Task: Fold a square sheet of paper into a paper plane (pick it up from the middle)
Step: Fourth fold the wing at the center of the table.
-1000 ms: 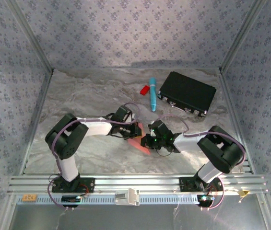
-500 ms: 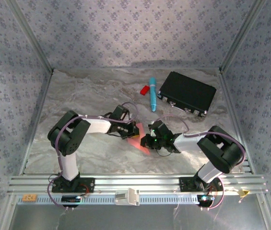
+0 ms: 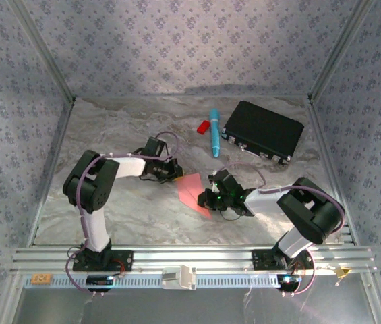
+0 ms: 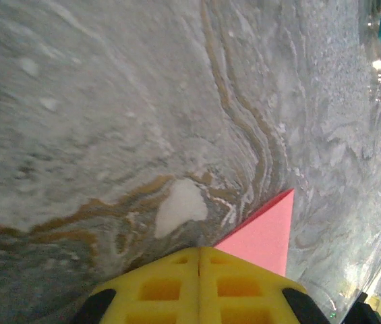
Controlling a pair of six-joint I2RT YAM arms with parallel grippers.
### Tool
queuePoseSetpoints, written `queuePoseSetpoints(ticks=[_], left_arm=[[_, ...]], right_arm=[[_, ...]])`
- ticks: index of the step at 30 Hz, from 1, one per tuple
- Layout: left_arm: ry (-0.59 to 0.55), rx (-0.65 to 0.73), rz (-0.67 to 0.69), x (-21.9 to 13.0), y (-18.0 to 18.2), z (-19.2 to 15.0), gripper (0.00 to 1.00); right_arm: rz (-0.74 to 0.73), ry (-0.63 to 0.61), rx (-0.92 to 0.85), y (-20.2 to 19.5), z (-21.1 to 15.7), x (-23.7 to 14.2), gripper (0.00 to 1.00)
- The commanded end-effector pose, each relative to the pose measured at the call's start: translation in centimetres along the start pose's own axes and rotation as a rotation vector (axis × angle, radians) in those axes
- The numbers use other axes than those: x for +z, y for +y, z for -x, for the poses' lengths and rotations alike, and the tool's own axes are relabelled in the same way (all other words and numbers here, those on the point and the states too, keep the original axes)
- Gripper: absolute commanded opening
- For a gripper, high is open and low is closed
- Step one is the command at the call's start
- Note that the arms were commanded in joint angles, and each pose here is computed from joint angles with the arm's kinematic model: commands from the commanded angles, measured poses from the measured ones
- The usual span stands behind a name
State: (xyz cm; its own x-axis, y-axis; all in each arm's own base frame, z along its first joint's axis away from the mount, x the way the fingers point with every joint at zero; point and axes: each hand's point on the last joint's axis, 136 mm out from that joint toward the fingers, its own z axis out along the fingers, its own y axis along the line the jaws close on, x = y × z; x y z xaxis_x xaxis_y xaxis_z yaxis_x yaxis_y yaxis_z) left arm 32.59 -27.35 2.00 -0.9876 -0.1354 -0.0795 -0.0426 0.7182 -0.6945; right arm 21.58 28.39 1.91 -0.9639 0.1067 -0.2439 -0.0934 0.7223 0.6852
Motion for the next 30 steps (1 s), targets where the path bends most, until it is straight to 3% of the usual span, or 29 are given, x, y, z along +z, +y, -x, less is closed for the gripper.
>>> queuePoseSetpoints(ticks=[1,9,15,21,30], left_arm=[[-0.017,-0.021,0.071,-0.3,2.0,1.2,0.05],[-0.087,0.024,0.008,-3.5,-2.0,2.4,0.07],[-0.087,0.074,-0.035,-4.4,-4.5,0.4,0.08],[0.028,0.133,-0.059,-1.4,-5.5,-3.8,0.08],[0.092,0.096,0.038,2.3,-1.6,-5.8,0.04]], right_arm=[[-0.19,0.118,0.054,-5.6,-3.9,-0.1,0.0],[-0.181,0.115,0.052,-5.4,-3.7,-0.1,0.0],[-0.18,0.11,0.053,-5.4,-3.6,-0.2,0.0],[-0.177,0.103,0.054,-5.3,-3.4,-0.3,0.0],[-0.15,0.085,0.046,-4.4,-2.6,-0.5,0.0]])
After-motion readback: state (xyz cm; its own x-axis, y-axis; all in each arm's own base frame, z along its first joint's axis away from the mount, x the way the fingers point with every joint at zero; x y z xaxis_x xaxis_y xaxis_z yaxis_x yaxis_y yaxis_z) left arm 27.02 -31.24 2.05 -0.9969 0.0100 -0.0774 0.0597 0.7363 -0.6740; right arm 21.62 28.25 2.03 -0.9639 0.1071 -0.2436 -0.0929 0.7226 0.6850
